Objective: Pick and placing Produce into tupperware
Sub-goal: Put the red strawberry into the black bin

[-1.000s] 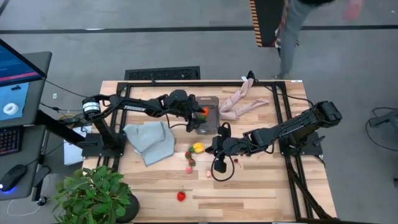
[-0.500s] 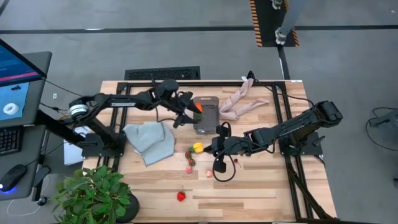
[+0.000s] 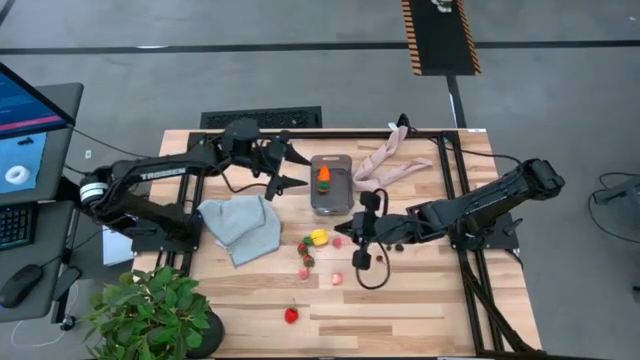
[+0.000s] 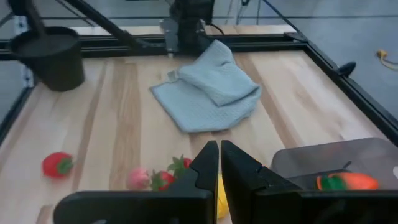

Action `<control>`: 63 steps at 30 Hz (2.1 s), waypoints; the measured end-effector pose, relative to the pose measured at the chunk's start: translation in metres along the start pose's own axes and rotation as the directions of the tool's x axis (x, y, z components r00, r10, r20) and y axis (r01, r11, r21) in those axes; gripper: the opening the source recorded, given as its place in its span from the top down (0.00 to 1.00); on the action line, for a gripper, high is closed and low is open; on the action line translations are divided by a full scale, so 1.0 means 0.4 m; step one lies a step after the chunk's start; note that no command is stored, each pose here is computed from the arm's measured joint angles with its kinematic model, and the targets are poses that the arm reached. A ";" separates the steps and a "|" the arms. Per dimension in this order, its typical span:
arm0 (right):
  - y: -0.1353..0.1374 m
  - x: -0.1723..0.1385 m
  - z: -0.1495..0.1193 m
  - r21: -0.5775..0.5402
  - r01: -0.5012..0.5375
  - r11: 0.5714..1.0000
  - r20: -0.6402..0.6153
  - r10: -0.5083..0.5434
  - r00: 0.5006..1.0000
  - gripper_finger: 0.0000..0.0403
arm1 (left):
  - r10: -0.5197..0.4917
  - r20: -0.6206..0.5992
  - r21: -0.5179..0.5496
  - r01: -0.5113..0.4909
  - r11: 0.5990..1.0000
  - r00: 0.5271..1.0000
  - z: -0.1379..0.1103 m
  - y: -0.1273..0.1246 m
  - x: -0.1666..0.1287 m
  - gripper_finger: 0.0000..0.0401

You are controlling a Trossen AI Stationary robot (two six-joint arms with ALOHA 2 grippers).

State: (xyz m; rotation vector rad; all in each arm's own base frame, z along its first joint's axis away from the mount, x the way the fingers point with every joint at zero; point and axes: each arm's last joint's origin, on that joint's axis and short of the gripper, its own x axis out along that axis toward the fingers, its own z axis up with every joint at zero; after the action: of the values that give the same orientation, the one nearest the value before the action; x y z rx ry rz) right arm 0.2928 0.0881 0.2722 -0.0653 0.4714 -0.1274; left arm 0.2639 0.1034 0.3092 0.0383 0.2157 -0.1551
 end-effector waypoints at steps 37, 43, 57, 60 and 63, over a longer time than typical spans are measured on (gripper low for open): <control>-0.086 -0.094 -0.263 0.271 0.157 0.950 -0.097 -0.135 0.986 0.89 | 0.129 0.186 -0.023 -0.127 0.992 0.974 -0.203 -0.226 -0.107 0.33; -0.088 -0.082 -0.273 0.308 0.129 0.943 -0.143 -0.088 0.986 0.89 | 0.140 0.182 -0.033 -0.136 0.990 0.973 -0.206 -0.226 -0.107 0.33; -0.121 -0.073 -0.306 0.315 0.216 0.924 -0.287 -0.124 0.950 0.89 | 0.276 0.174 -0.077 -0.266 0.961 0.945 -0.206 -0.216 -0.109 0.33; -0.118 -0.075 -0.314 0.298 0.165 0.940 -0.326 -0.062 0.943 0.89 | 0.310 0.146 -0.106 -0.297 0.949 0.939 -0.213 -0.214 -0.109 0.33; -0.114 -0.077 -0.319 0.292 0.110 0.950 -0.357 0.002 0.934 0.90 | 0.331 0.125 -0.145 -0.312 0.939 0.935 -0.218 -0.213 -0.109 0.33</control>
State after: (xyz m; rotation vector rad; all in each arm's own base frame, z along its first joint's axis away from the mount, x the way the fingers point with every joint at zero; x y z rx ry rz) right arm 0.2026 0.0430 0.1768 0.2565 0.8064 -0.2693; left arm 0.1903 0.0306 0.2318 -0.0604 0.0682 0.1833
